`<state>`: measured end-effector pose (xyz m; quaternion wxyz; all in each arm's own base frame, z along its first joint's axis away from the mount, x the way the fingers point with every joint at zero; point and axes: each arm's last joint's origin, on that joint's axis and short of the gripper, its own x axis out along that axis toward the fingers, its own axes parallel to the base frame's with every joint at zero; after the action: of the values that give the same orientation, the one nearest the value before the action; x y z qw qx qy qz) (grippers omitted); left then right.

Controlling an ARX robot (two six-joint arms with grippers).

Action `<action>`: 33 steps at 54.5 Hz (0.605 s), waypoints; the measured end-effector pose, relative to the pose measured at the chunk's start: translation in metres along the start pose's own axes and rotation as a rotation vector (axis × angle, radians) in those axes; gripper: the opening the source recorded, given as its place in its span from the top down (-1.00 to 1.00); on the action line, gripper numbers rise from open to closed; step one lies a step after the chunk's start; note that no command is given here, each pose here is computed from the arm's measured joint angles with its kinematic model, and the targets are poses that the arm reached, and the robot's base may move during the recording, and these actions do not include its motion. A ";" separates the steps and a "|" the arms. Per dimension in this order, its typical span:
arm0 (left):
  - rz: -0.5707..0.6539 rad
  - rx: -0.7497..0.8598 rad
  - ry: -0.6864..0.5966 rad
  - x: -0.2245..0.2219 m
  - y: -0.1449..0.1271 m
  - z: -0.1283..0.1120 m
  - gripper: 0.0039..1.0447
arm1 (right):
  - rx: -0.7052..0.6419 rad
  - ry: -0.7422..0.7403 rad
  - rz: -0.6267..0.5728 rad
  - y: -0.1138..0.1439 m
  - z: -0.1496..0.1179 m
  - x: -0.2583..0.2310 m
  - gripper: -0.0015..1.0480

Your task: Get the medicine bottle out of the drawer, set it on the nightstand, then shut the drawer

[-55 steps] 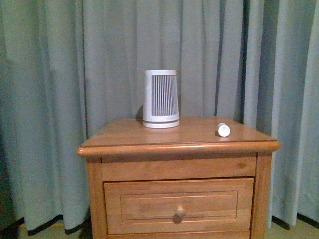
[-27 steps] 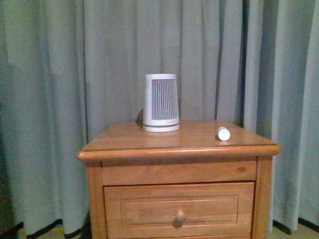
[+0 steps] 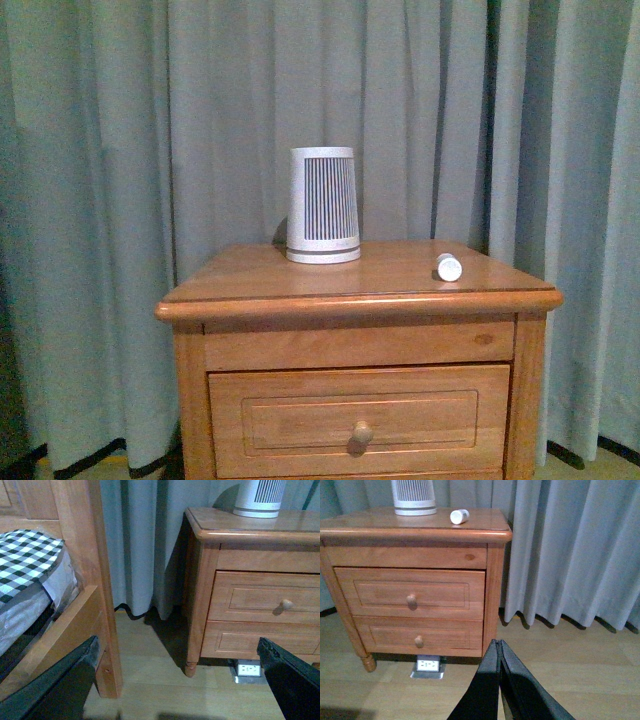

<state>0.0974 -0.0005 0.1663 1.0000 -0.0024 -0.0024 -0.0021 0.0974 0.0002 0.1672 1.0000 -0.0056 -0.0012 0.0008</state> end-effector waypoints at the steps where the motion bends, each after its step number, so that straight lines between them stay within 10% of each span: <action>1: 0.000 0.000 0.000 0.000 0.000 0.000 -0.87 | 0.000 0.000 0.001 0.000 0.000 0.000 0.94; 9: 0.000 0.000 0.000 0.000 0.000 0.000 -0.87 | -0.001 -0.001 0.001 0.000 0.000 0.000 0.93; 33: 0.000 0.000 0.000 0.000 0.000 0.000 -0.87 | 0.000 -0.001 0.001 0.000 0.000 0.000 -0.55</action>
<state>0.0974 -0.0005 0.1663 1.0000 -0.0024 -0.0024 -0.0023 0.0973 0.0002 0.1673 1.0000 -0.0056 -0.0018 0.0011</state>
